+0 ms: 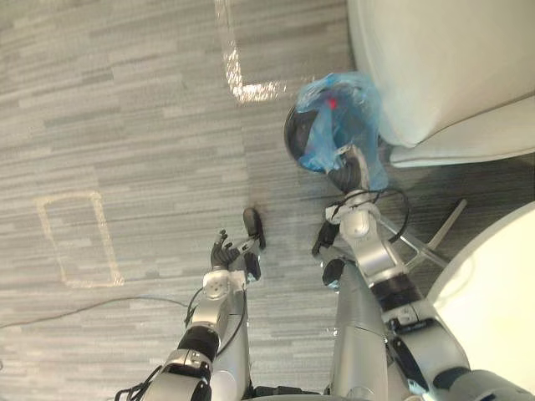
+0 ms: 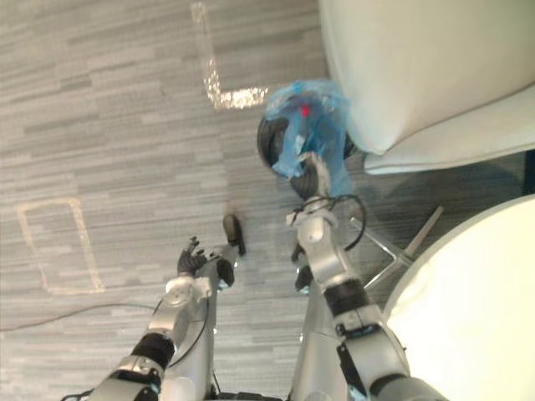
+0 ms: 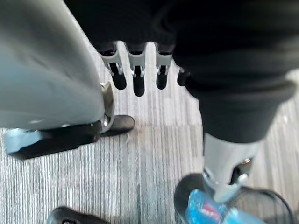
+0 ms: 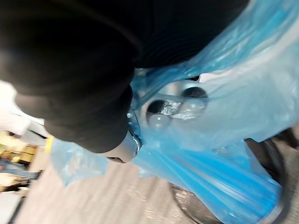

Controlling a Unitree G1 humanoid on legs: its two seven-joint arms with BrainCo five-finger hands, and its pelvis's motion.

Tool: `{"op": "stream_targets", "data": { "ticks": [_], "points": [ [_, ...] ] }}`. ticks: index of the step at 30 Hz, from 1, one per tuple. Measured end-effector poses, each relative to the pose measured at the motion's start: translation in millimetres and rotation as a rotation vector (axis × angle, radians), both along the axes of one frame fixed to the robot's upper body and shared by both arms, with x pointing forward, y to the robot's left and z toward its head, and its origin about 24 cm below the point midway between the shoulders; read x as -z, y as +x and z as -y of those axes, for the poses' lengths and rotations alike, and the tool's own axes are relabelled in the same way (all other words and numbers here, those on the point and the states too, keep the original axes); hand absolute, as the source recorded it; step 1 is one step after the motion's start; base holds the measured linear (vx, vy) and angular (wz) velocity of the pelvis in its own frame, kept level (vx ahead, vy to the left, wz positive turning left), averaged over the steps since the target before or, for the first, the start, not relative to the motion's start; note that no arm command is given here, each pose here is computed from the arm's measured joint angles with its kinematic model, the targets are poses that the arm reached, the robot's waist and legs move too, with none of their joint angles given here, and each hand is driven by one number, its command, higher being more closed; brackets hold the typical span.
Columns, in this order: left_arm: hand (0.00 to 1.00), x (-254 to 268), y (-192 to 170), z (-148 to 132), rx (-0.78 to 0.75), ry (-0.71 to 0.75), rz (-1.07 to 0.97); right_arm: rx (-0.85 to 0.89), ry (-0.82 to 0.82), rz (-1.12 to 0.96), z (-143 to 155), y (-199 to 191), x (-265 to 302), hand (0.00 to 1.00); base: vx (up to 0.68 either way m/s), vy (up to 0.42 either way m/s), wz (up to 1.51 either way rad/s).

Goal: Gather rubbish on tea table into small bin, then transfer packed bag to large trash can.

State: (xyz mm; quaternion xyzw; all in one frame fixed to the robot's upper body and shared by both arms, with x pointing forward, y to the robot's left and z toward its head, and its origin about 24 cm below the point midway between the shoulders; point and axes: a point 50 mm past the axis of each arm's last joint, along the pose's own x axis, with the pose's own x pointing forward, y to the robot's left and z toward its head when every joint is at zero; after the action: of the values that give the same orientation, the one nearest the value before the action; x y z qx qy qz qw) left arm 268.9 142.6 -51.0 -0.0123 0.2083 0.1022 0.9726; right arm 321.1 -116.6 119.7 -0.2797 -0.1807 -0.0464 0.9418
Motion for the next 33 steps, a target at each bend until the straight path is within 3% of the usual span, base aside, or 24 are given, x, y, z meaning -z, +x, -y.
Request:
{"op": "stream_targets", "data": {
  "ticks": [10, 18, 24, 28, 33],
  "points": [
    [0.00, 41, -43, -7, 0.060, 0.083, -0.200, -0.108, 0.043, -0.091, -8, -45, 35, 1.00, 0.08, -0.022, -0.06],
    [0.00, 63, -72, -19, 0.117, 0.157, -0.329, -0.173, 0.037, -0.216, -7, -51, 60, 1.00, 0.11, 0.017, -0.13],
    [0.00, 60, -73, -33, 0.117, 0.203, -0.315, -0.208, 0.018, -0.279, -5, -55, 71, 1.00, 0.04, 0.037, -0.09],
    [0.00, 29, -68, -20, 0.175, 0.160, -0.062, -0.235, 0.021, -0.279, -2, -58, 71, 1.00, -0.01, 0.043, -0.07],
    [0.00, 50, -90, -14, 0.240, 0.192, -0.219, -0.274, 0.063, -0.253, -3, -62, 63, 1.00, -0.01, 0.039, -0.08]
  ]
}}
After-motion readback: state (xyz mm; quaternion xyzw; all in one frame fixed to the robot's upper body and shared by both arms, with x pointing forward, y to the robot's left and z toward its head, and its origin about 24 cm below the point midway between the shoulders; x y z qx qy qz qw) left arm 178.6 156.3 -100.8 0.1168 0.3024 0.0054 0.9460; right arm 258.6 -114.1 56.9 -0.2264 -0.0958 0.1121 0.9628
